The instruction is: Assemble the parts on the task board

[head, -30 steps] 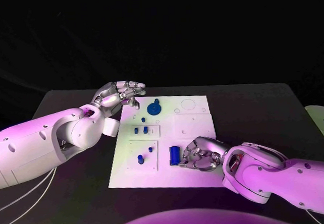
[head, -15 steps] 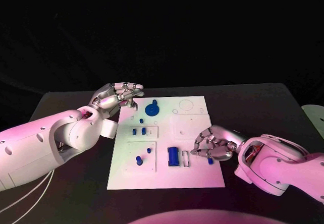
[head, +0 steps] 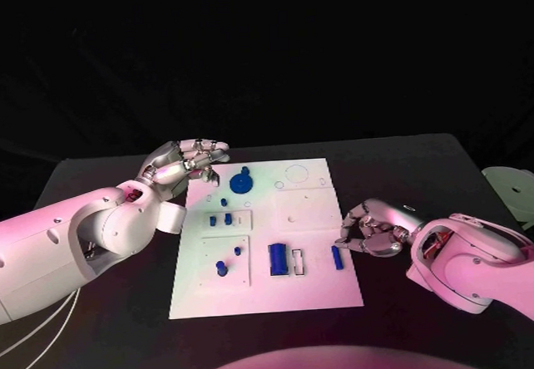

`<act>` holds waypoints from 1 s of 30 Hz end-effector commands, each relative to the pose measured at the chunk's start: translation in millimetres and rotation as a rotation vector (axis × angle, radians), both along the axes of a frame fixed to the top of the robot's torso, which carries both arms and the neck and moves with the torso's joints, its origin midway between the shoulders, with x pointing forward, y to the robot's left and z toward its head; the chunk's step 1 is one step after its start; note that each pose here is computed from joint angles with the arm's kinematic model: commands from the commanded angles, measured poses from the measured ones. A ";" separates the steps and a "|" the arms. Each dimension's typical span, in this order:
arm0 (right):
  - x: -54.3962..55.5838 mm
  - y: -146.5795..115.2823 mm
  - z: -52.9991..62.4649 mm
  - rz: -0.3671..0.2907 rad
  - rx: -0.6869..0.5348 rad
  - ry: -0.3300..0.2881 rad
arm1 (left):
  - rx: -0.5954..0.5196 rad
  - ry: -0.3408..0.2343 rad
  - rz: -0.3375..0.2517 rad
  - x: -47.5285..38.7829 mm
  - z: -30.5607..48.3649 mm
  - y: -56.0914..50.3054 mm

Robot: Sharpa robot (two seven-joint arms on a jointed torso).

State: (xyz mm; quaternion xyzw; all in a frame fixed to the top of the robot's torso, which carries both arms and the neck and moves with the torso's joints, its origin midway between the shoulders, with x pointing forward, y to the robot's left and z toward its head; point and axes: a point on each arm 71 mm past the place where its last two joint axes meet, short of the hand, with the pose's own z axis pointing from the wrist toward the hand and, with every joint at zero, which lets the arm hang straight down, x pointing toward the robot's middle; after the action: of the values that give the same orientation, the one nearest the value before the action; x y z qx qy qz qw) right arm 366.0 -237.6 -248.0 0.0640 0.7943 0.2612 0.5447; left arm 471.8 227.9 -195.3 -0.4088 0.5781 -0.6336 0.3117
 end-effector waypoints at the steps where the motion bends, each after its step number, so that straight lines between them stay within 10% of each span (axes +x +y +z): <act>1: -4.1 1.0 -3.6 0.015 -0.086 -0.015 | -0.018 -0.018 -0.032 -1.5 2.0 -3.7; 30: -14.3 15.7 -33.8 0.033 -0.191 0.055 | -0.015 -0.014 -0.033 -2.2 1.6 -1.0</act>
State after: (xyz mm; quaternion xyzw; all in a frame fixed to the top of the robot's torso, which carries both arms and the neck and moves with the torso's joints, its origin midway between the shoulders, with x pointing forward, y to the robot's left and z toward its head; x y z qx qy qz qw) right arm 355.1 -222.2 -275.1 0.0253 0.8182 0.2093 0.5349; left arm 470.7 229.2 -195.2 -0.4041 0.5793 -0.6371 0.3086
